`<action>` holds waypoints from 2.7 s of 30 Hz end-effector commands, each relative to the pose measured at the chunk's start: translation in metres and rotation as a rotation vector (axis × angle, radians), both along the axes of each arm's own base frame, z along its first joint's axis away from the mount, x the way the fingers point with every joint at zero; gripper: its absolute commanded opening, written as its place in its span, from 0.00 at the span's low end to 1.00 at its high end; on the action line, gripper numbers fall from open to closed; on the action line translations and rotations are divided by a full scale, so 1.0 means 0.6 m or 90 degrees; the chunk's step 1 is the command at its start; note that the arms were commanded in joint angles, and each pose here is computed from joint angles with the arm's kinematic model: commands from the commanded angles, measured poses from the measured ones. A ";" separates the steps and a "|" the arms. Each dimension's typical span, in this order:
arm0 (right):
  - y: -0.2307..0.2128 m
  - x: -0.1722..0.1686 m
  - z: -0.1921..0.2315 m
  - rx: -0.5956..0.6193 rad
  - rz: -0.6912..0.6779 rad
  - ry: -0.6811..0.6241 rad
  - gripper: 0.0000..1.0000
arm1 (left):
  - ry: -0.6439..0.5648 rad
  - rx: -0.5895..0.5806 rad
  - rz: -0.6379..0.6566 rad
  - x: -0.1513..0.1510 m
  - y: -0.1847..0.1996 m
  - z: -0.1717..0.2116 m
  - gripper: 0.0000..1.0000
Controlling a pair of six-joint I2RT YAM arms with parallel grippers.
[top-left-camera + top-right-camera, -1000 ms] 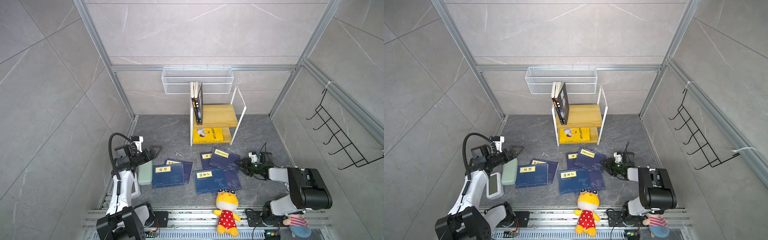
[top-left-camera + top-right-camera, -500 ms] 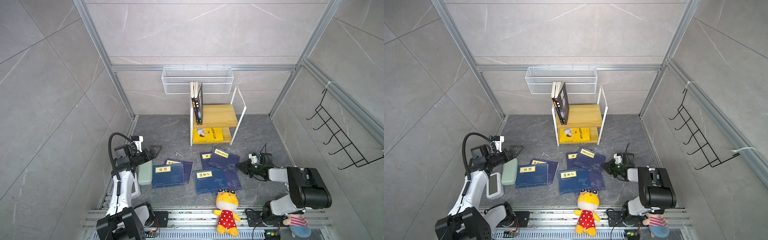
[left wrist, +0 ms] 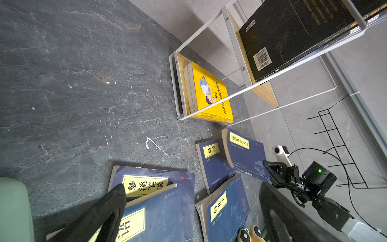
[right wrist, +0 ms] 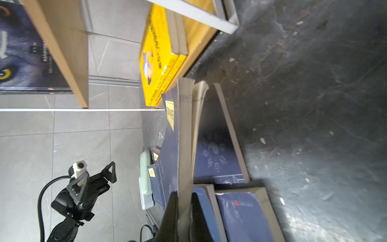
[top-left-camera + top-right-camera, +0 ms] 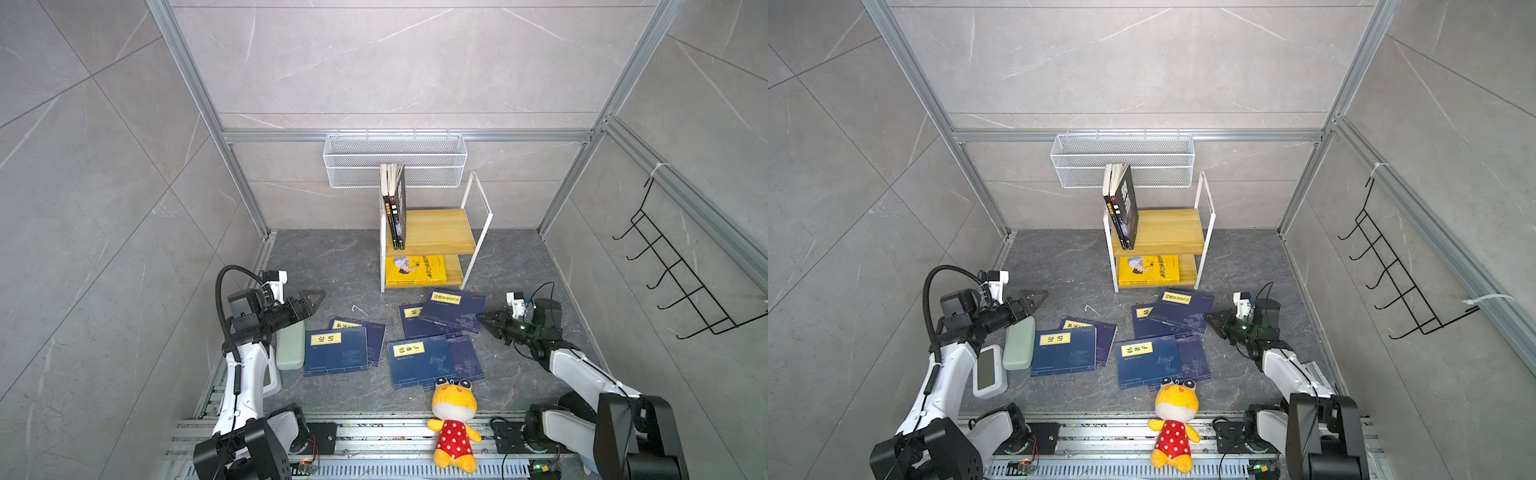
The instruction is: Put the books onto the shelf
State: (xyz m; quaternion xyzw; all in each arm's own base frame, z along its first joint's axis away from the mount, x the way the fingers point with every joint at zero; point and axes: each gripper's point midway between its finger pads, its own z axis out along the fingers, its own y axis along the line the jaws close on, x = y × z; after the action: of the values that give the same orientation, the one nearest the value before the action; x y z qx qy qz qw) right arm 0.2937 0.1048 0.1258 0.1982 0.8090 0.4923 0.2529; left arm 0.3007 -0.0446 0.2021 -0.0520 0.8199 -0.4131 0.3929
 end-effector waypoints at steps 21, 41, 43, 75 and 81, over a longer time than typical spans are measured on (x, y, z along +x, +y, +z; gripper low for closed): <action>0.224 -0.034 0.208 0.064 0.220 -0.201 0.00 | -0.083 -0.146 -0.321 -0.076 -0.157 0.069 0.87; 0.359 -0.044 0.245 0.131 0.307 -0.222 0.00 | -0.054 -0.154 -0.348 -0.073 -0.191 0.062 0.70; 0.366 -0.043 0.239 0.126 0.313 -0.222 0.00 | -0.058 -0.151 -0.347 -0.073 -0.190 0.060 0.58; 0.369 -0.035 0.281 0.126 0.326 -0.261 0.00 | -0.074 -0.160 -0.335 -0.071 -0.171 0.078 0.65; 0.368 -0.025 0.232 0.082 0.320 -0.245 0.00 | -0.074 -0.156 -0.327 -0.069 -0.170 0.078 0.32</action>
State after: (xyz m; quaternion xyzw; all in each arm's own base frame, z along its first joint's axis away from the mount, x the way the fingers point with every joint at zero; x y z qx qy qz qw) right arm 0.2765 0.3228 0.2572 -0.0649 0.7483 0.6185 0.2308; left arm 0.2605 -0.1447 0.2315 0.0988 0.7416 -0.5970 0.2895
